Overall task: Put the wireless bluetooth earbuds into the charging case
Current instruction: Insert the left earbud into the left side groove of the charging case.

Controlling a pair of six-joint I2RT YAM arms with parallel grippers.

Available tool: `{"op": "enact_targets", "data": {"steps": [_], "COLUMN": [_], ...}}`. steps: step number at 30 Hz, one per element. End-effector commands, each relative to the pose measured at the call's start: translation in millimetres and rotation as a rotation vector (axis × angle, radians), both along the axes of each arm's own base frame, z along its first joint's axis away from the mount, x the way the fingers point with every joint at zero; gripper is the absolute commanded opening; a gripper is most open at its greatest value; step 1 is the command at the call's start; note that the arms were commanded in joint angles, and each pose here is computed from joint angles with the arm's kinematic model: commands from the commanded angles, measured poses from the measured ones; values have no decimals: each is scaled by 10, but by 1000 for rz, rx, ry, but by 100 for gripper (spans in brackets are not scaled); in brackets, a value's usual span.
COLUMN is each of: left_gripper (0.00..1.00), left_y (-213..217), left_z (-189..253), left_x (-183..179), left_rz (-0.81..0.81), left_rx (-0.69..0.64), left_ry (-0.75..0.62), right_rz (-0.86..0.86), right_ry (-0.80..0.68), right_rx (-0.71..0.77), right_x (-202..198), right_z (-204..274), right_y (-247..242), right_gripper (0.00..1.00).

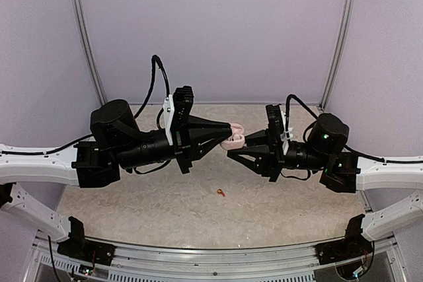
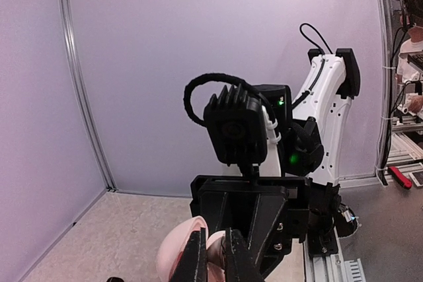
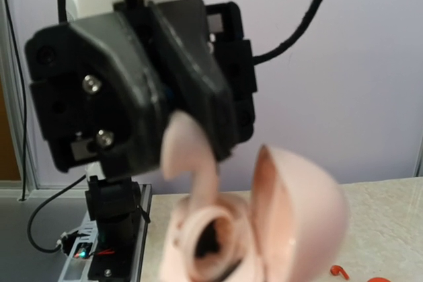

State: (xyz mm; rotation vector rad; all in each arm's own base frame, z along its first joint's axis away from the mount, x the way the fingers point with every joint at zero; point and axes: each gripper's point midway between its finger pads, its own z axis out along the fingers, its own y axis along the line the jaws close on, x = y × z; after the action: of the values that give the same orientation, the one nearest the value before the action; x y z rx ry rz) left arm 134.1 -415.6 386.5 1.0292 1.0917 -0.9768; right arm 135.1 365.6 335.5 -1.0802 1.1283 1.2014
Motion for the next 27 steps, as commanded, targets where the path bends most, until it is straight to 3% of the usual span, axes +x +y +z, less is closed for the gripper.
{"op": "enact_targets", "data": {"steps": [1,13,27], "left_gripper": [6,7,19], "left_y": [-34,-43,29], "left_z": [74,-89,-286], "left_x": [-13,-133,-37], "left_rz": [0,-68,-15], "left_rx": [-11,35,104], "left_ry": [-17,-15,-3], "right_rz": [15,16,41], "right_ry": [-32,-38,-60], "right_rx": [54,74,72], "right_x": [-52,-68,-124], "right_z": [182,237,265], "right_y": [-31,-56,-65], "right_gripper": [0,0,0]}}
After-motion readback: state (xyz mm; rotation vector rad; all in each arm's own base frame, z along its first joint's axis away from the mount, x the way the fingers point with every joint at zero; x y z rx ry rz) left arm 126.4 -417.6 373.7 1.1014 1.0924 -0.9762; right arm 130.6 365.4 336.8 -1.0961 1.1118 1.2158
